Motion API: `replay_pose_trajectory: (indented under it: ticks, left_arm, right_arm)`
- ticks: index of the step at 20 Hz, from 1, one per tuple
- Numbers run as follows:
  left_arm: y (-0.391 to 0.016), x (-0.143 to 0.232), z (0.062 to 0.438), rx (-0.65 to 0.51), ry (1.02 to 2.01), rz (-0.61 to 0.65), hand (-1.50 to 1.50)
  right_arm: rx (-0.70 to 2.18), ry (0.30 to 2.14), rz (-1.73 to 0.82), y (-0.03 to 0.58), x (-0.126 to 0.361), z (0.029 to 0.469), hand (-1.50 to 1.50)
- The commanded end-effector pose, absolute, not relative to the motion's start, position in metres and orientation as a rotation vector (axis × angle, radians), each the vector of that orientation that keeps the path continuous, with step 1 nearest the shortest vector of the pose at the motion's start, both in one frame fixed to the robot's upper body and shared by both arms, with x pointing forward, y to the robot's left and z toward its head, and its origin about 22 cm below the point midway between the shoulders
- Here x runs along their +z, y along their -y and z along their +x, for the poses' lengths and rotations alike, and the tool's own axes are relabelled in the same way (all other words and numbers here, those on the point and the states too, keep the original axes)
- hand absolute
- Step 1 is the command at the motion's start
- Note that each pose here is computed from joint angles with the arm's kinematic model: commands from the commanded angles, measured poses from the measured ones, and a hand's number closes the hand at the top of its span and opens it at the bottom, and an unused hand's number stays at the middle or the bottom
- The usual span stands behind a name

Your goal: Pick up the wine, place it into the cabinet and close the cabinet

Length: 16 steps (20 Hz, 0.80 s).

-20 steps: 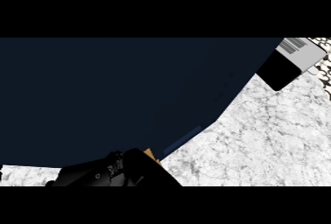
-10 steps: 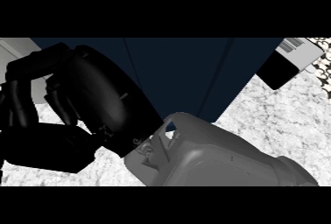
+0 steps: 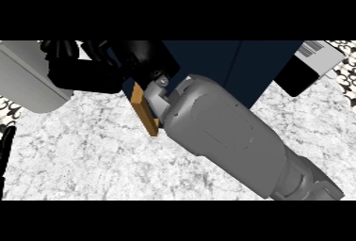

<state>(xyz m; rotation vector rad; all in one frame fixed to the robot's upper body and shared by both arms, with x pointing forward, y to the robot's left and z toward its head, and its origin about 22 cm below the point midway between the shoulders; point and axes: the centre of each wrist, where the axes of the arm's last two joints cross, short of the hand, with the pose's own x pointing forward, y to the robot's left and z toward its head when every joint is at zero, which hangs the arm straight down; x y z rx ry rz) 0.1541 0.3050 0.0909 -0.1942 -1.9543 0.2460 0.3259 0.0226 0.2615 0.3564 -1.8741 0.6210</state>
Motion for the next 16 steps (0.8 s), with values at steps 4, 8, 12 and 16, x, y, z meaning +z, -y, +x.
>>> replay_pose_trajectory:
  ticks: [4,8,12,16]
  left_arm:
    - [-0.308,0.094,0.155,0.233,1.961,-0.204,-1.5]
    - [-0.302,0.1,0.164,0.252,1.98,-0.192,-1.5]
    - [-0.298,0.104,0.167,0.237,1.971,-0.194,-1.5]
    - [-0.294,0.106,0.163,0.231,1.952,-0.224,-1.5]
  right_arm:
    - [0.563,1.857,0.274,0.014,0.246,0.383,1.5]
    - [0.577,1.879,0.203,0.028,0.234,0.395,1.5]
    - [0.621,1.877,0.163,0.03,0.233,0.401,1.5]
    - [0.61,1.891,0.146,0.035,0.218,0.402,1.5]
